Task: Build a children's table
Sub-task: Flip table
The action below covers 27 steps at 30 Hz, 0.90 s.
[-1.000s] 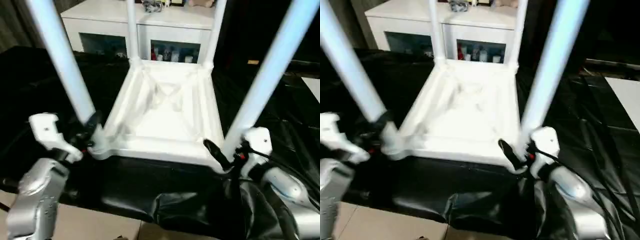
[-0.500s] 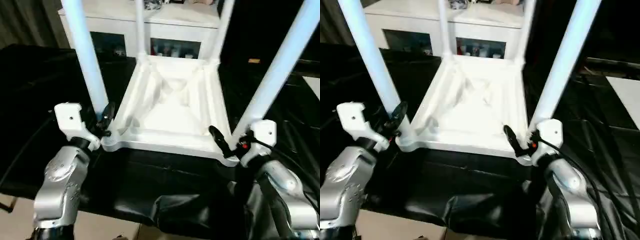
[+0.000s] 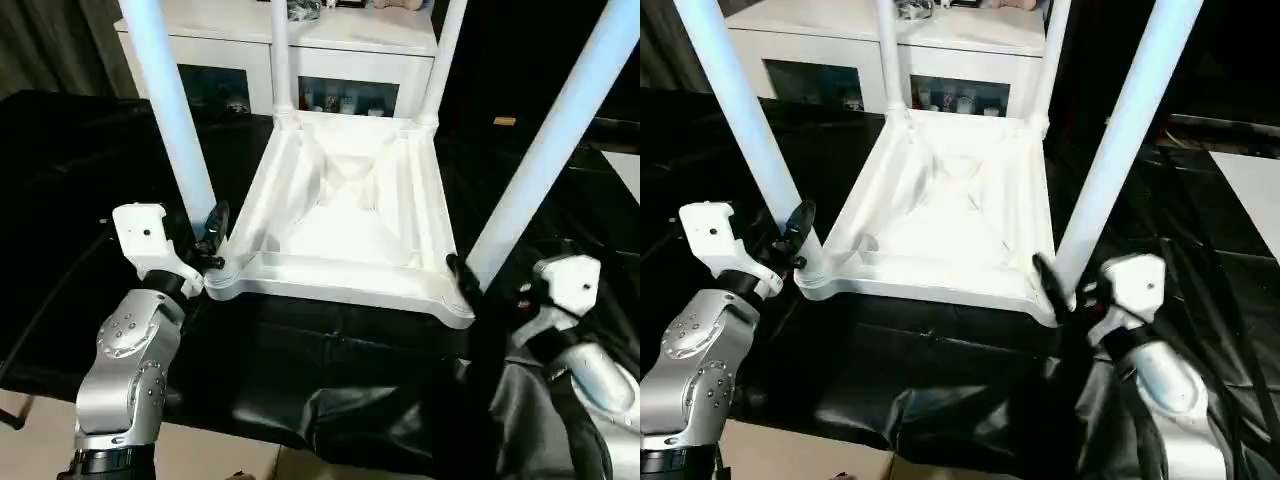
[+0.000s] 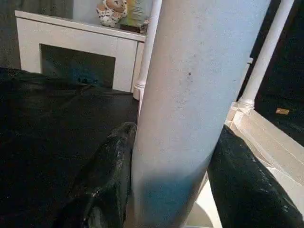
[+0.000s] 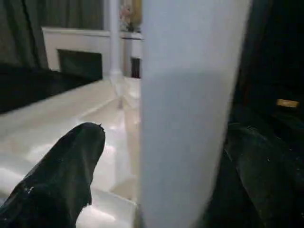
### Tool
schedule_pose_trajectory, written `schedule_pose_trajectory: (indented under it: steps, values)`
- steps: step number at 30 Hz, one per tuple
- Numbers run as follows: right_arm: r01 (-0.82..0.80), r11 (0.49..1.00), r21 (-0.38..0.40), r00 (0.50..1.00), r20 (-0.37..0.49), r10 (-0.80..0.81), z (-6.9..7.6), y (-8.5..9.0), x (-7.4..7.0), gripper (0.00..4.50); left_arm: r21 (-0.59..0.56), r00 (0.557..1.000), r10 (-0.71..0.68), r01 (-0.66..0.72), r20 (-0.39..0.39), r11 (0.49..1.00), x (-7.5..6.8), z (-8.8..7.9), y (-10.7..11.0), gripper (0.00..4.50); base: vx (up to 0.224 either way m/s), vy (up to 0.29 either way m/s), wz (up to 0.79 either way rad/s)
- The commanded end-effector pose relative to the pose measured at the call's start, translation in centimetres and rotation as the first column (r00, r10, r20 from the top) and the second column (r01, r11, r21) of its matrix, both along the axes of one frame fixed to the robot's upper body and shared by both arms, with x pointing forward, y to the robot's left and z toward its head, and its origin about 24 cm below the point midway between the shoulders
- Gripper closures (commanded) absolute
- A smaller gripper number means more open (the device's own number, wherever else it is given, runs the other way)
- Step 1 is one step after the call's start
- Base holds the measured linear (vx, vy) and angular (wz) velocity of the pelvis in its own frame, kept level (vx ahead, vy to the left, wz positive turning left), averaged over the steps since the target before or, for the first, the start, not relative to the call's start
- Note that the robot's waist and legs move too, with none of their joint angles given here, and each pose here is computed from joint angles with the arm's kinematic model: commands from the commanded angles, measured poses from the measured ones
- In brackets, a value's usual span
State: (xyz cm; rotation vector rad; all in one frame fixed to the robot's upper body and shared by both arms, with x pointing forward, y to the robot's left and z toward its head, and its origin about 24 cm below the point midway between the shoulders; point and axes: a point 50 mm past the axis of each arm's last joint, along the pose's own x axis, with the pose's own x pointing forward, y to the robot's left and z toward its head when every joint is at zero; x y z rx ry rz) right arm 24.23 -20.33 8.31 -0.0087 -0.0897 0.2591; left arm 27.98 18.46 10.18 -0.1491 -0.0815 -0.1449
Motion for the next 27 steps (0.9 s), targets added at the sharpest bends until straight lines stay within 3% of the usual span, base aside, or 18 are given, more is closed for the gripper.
schedule_pose_trajectory:
  steps: [1,4,9,14,16,20,24,27]
  values:
    - [0.034,0.999,0.031,0.999,-0.003,-0.034,0.0,-0.3,-0.2,0.00,-0.011,0.998,0.002,-0.002,0.058,1.000,0.3,1.3,-0.2,2.46,0.000,0.000,0.00]
    - [-0.021,0.992,0.128,0.999,-0.044,0.027,-0.4,-0.2,-1.3,0.00,-0.015,0.998,0.008,-0.007,0.056,1.000,0.3,1.3,-0.1,2.46,0.000,0.000,0.00]
    - [-0.132,0.977,0.170,0.982,-0.110,0.152,-0.9,-0.6,-3.0,0.00,-0.018,0.999,0.006,-0.005,0.053,1.000,0.3,1.3,-0.1,2.46,0.000,0.000,0.00]
    - [-0.219,0.945,0.242,0.959,-0.127,0.255,-0.5,-1.1,-4.0,0.00,-0.021,0.999,-0.002,0.004,0.051,1.000,0.3,1.2,-0.2,2.46,0.000,0.000,0.00]
    - [-0.274,0.921,0.277,0.937,-0.140,0.321,-0.3,-0.9,-4.5,0.00,-0.022,0.999,-0.003,0.004,0.050,1.000,0.3,1.2,-0.2,2.46,0.000,0.000,0.00]
    - [-0.417,0.857,0.302,0.855,-0.189,0.483,-0.3,0.0,-5.7,0.41,-0.021,0.999,-0.005,0.006,0.047,1.000,0.4,1.2,-0.2,2.46,0.000,0.000,0.00]
    - [-0.440,0.851,0.286,0.844,-0.192,0.500,-0.3,1.1,-5.1,0.82,-0.021,0.999,-0.005,0.006,0.048,1.000,0.4,1.2,-0.2,2.46,0.000,0.000,0.00]
    - [-0.390,0.910,0.141,0.861,-0.295,0.415,-2.1,2.8,-3.4,0.87,-0.041,0.999,-0.014,0.016,0.050,0.999,0.4,1.3,-0.3,2.46,0.000,0.000,0.00]
